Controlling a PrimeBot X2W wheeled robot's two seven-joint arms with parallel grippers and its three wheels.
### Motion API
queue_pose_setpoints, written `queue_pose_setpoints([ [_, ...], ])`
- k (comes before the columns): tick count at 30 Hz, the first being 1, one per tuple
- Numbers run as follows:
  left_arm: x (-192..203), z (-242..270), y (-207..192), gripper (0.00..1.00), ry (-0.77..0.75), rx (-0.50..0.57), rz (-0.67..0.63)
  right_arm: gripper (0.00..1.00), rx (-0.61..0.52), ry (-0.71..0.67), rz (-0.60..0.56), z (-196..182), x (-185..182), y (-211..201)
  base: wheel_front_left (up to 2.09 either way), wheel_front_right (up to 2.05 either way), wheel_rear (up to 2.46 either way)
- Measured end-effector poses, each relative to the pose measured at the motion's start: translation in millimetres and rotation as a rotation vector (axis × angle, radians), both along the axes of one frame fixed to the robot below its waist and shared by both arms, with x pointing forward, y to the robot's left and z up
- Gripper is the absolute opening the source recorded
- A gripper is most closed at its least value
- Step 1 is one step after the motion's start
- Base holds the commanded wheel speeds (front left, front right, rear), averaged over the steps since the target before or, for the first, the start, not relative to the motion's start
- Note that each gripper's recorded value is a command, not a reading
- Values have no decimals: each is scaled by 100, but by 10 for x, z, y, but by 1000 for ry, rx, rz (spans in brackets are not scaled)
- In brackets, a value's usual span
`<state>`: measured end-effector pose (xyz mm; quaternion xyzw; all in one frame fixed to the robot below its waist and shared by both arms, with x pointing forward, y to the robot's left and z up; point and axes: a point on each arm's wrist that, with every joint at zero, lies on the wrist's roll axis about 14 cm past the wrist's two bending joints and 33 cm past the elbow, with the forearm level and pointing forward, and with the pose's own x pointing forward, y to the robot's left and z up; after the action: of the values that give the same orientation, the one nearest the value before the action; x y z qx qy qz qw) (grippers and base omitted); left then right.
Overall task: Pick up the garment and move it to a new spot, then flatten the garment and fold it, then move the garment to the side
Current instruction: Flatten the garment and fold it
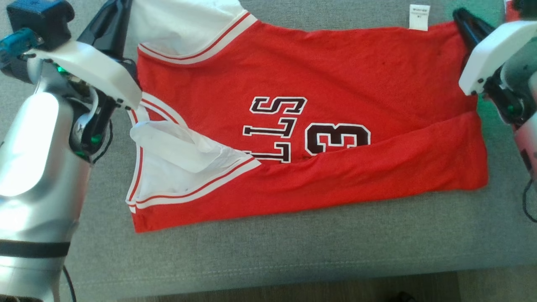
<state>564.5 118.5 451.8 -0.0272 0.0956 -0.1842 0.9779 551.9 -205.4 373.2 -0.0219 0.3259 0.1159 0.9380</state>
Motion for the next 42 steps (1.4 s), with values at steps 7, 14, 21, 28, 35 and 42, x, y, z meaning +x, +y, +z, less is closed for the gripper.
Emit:
queue_pose_setpoints([
  [7,131,31,111,0,-23,-2,48,0,2,-185,15,329,366,46,0,0,0],
  [14,373,310,235,0,-124,-29,116,0,-8,-311,-8,488,556,-8,0,0,0],
  [21,351,323,312,0,-145,-30,144,0,-1,-370,-17,566,543,10,0,0,0],
  [28,327,340,335,0,-154,-29,152,0,-11,-395,-26,610,518,-20,0,0,0],
  [35,190,414,325,0,-157,-33,138,0,17,-428,-7,781,432,89,0,0,0],
  [42,-185,274,267,0,-85,-16,81,0,46,-387,9,697,95,108,0,0,0],
])
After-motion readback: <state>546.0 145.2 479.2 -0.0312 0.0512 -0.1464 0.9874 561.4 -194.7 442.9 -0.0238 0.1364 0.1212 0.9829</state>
